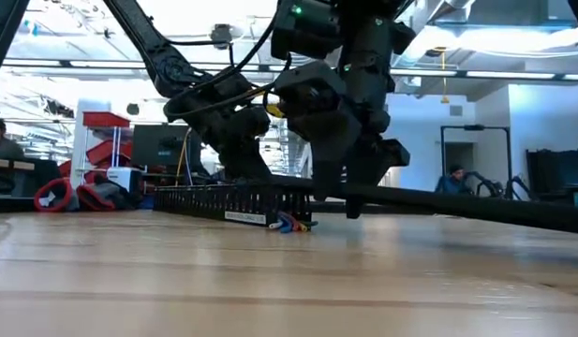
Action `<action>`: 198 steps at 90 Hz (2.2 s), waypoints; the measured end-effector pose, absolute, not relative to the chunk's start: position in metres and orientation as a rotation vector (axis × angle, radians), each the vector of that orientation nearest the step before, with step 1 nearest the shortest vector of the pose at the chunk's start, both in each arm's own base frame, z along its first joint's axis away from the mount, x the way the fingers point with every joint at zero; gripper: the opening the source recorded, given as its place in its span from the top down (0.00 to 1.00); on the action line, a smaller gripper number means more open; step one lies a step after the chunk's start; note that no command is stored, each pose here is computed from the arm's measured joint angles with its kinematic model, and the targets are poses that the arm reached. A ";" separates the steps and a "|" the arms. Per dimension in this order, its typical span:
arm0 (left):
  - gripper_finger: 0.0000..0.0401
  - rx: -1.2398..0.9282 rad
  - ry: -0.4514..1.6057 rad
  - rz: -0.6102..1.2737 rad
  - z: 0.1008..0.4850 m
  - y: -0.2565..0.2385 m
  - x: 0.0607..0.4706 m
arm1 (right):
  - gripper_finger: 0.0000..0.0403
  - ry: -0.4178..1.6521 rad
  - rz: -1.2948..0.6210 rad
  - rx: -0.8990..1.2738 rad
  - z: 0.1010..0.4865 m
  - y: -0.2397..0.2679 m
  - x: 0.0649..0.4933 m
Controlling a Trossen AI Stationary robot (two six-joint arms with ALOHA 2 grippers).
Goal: Ziptie cables
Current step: Close the black cable duct
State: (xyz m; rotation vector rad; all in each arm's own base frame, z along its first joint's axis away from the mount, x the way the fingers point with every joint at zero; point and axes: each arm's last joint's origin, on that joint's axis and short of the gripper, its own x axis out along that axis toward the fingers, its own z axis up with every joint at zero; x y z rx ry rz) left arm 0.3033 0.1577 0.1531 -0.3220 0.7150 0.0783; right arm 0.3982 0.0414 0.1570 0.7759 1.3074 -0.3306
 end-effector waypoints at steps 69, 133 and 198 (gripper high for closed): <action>1.00 -0.192 0.991 0.314 0.153 0.142 0.252 | 0.51 1.336 -0.335 0.769 0.155 0.043 0.396; 1.00 -0.185 1.133 0.771 0.185 0.139 0.188 | 0.51 1.368 -0.332 0.706 0.153 0.051 0.392; 1.00 -0.328 1.008 0.705 0.157 0.127 0.208 | 0.51 1.433 -0.263 0.576 0.179 0.069 0.390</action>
